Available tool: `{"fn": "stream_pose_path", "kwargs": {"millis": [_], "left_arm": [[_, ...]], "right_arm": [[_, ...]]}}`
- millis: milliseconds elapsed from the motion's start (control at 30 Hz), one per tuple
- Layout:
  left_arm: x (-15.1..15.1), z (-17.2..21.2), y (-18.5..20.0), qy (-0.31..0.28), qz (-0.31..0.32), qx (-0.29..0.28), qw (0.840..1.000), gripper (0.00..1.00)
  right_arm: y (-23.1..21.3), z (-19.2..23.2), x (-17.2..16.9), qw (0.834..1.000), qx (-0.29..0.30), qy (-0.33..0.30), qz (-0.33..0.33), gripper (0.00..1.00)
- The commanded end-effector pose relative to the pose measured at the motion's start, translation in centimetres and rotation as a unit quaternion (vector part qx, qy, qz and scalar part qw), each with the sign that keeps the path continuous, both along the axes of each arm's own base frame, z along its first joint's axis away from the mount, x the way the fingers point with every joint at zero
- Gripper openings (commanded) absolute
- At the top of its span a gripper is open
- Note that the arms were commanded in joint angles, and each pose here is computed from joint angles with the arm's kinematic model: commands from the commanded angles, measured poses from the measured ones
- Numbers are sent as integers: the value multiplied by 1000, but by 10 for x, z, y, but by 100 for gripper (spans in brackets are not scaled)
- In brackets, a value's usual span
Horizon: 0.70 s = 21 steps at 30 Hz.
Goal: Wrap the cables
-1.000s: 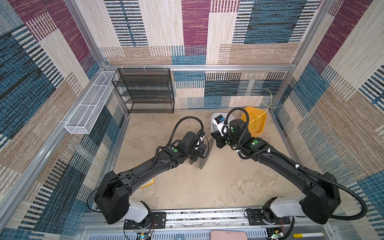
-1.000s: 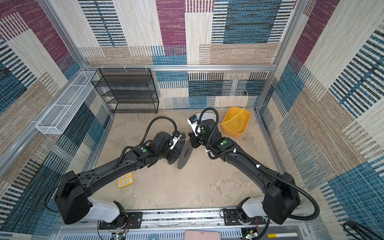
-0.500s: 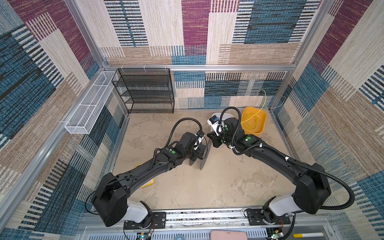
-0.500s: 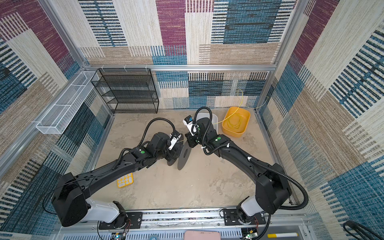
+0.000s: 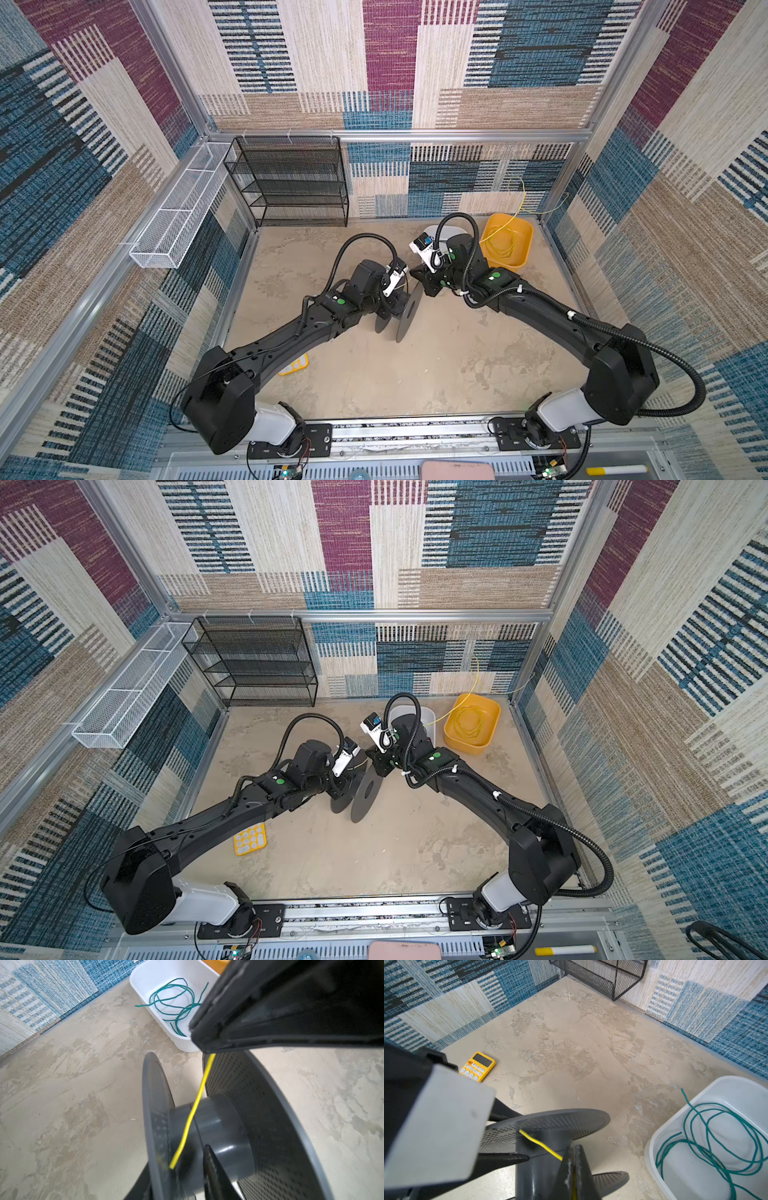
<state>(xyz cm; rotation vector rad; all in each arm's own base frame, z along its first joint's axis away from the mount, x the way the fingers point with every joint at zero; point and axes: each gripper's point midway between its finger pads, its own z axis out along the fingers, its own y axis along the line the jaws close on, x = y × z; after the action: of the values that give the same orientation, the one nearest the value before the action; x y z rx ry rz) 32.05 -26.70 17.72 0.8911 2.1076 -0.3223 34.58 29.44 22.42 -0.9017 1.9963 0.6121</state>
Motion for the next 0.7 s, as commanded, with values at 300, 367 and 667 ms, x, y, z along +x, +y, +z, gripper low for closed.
{"fn": "stream_pose_path", "kwargs": {"millis": [300, 367, 667], "left_arm": [[1, 11, -16, -7, -38, -20, 999, 30], [1, 11, -16, -6, -37, -20, 999, 29], [4, 3, -13, -2, -26, -8, 1000, 10]], "right_arm": [[19, 5, 1, 999, 24, -3, 44, 0], [22, 5, 2, 999, 29, -1, 47, 0], [25, 12, 2, 998, 51, 0, 49, 0]]}}
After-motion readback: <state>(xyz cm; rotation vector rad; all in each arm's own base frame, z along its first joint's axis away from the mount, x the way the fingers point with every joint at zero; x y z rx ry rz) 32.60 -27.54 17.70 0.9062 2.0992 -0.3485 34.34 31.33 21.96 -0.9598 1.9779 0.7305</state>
